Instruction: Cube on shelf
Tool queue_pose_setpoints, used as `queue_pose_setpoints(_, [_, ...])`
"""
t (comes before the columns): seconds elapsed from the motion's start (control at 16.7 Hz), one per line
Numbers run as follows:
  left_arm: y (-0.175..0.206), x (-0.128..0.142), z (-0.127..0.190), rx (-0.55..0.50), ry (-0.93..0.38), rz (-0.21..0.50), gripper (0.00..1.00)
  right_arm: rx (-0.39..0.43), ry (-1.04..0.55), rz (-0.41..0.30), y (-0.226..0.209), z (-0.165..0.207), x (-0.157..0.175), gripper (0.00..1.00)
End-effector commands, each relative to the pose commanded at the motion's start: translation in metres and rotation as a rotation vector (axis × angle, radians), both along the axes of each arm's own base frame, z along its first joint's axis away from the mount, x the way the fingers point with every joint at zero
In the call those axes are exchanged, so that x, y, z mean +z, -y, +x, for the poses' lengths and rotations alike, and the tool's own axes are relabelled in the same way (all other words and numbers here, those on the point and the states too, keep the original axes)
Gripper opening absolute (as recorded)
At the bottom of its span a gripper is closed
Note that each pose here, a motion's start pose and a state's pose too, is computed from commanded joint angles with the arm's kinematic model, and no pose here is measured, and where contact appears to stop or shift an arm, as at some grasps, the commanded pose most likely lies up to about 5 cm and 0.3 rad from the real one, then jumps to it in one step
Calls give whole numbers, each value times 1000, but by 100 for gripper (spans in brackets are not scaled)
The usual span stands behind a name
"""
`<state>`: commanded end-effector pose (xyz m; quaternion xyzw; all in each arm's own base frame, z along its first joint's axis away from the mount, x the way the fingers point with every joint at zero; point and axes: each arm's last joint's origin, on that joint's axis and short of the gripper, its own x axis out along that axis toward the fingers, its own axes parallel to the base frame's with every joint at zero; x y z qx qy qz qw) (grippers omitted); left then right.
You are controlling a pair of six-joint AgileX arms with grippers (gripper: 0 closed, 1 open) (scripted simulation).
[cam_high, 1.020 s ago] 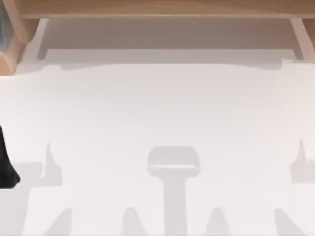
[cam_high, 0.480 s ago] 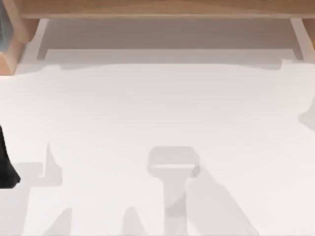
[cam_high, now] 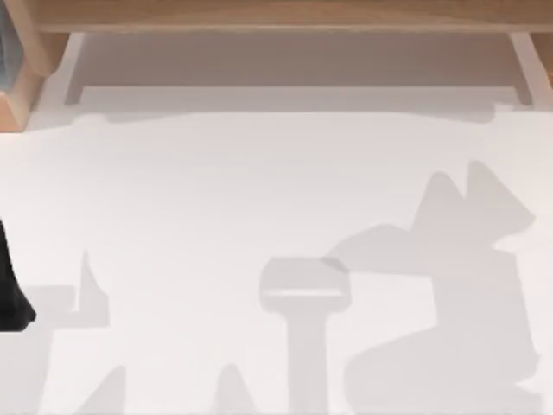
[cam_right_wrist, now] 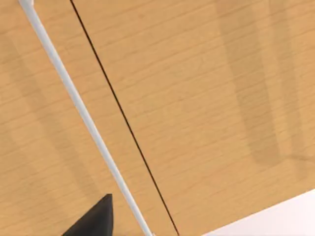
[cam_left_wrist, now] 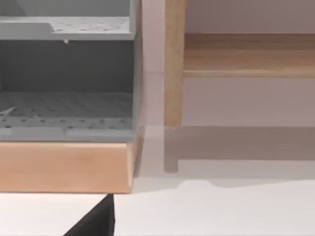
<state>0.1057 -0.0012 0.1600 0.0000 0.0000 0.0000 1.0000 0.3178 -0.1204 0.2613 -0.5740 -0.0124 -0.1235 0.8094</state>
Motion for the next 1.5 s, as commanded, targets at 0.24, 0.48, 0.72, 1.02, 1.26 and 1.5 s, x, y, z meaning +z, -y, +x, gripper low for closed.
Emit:
queue_pose_setpoints(0.24, [0,0,0,0,0,0,100,20,-77,-177,36,48,-56,100])
queue_pose_setpoints(0.48, [0,0,0,0,0,0,100,79,-141,-275,53,74,-115,100])
queue_pose_setpoints(0.72, [0,0,0,0,0,0,100,139,-195,-313,58,84,-164,100])
queue_pose_setpoints(1.02, [0,0,0,0,0,0,100,149,-195,-334,60,85,-172,100])
queue_pose_setpoints(1.26, [0,0,0,0,0,0,100,150,-196,-333,58,89,-172,100])
queue_pose_setpoints(1.5, [0,0,0,0,0,0,100,148,-195,-334,60,105,-172,100])
